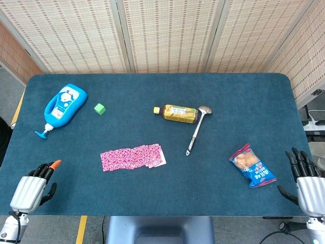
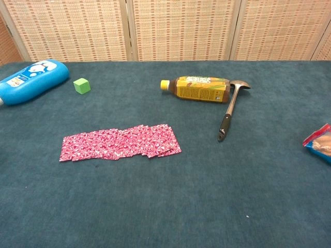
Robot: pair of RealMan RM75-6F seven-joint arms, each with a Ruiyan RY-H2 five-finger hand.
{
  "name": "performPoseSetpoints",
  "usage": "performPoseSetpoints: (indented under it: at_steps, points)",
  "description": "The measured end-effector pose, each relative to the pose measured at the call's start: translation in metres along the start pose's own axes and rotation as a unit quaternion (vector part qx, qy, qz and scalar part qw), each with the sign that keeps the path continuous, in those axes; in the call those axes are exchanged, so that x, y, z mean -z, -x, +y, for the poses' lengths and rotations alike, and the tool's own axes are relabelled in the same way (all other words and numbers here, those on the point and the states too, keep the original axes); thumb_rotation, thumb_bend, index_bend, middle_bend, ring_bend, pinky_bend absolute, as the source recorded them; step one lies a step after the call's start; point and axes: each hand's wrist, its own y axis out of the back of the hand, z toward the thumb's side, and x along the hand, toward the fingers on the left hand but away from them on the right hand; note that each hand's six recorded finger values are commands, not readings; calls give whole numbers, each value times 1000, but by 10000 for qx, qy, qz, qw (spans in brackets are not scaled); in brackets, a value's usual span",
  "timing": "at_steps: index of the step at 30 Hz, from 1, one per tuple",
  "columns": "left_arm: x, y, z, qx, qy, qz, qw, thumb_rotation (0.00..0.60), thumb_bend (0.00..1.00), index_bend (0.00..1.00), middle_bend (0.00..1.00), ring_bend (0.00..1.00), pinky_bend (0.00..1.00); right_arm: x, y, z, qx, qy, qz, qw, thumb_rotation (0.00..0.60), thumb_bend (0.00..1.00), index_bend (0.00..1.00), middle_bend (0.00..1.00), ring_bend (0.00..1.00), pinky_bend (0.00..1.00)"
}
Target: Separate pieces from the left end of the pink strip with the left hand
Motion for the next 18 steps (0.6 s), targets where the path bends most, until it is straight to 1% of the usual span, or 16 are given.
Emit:
performPoseSetpoints:
  at_steps: [5,11,14,18]
  points:
    - [2,1,-1,-9,2,17,10000,600,498,107,201,219,459,-1,2,-5,-139,-10,5,9999,600,58,0,0,0,202]
    - [-1,1,-1,-40,2,-58,10000,600,506,6,205,222,461,-7,3,-5,-112,89,156,9998,600,57,0,0,0,203]
    - [-2,0,-4,-6,-29,-105,9999,600,519,0,255,259,462,-8,2,-2,-34,196,259,9995,600,58,0,0,0,202]
    - [-5,-1,-8,91,-55,-138,9998,600,540,0,401,370,470,-7,-4,7,88,376,347,9987,600,58,0,0,0,203]
